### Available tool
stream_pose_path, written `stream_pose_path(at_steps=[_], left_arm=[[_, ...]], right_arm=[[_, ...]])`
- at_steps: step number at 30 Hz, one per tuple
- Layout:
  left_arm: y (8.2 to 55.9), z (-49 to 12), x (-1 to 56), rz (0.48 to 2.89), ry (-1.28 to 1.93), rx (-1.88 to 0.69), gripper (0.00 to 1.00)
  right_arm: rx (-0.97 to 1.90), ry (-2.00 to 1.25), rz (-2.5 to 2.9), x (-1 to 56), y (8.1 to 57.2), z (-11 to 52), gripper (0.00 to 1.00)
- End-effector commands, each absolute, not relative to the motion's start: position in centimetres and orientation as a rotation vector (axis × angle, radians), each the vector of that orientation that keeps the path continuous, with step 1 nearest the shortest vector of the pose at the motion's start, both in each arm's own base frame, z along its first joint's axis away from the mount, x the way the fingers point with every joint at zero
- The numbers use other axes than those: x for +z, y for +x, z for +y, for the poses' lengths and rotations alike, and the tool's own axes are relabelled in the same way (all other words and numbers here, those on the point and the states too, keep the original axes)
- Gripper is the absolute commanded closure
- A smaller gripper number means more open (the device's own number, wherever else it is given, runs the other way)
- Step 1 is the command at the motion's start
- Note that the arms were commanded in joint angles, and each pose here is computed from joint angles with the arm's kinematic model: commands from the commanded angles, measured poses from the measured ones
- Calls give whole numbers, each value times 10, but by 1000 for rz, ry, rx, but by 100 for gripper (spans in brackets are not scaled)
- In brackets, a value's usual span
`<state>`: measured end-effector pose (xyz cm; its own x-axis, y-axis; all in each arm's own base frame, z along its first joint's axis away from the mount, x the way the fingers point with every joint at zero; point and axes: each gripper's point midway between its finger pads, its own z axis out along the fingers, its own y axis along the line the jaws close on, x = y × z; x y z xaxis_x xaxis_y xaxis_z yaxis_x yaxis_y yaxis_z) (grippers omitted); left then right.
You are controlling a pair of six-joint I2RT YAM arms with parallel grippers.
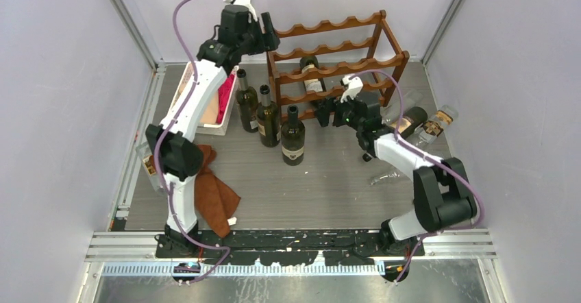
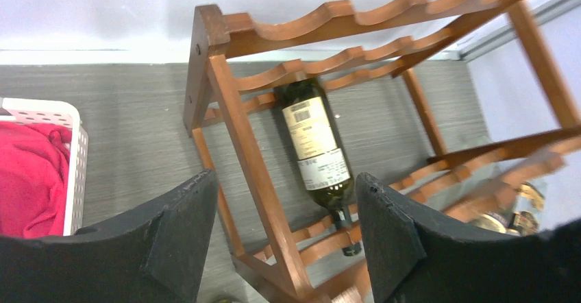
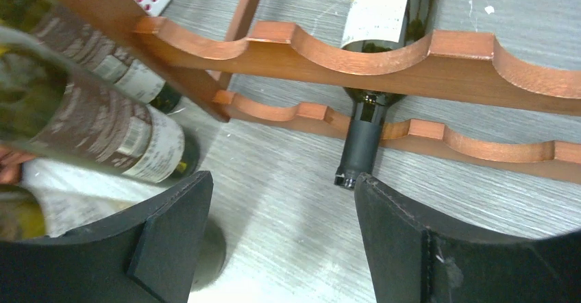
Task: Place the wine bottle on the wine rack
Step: Adjust the wine bottle in the wine rack, then pick up the wine bottle from the center of the board.
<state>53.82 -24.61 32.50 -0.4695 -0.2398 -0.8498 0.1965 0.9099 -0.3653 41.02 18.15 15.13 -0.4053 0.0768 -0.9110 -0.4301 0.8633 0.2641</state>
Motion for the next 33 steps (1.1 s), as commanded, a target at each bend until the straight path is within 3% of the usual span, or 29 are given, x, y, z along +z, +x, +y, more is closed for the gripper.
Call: stream_pose_path(at_steps=[1,13,20,25,33], left_arm=[[501,-240,424,1770,43,-632,27],[394,-242,481,1542,313,-893,19],[321,-231,470,1439,411,-982,11],[278,-225,437,1395,419,-1068,11],[233,-204,354,1451,317,-1114,10]], right_arm=[[625,-432,1822,195,380,187,19],[644,-748,1735,258,310,178,12],[733,-1115,1640,272,246,185,4],[756,-1298,1484,279,215,188,0],[775,-1365,1347,293,219,205,0]])
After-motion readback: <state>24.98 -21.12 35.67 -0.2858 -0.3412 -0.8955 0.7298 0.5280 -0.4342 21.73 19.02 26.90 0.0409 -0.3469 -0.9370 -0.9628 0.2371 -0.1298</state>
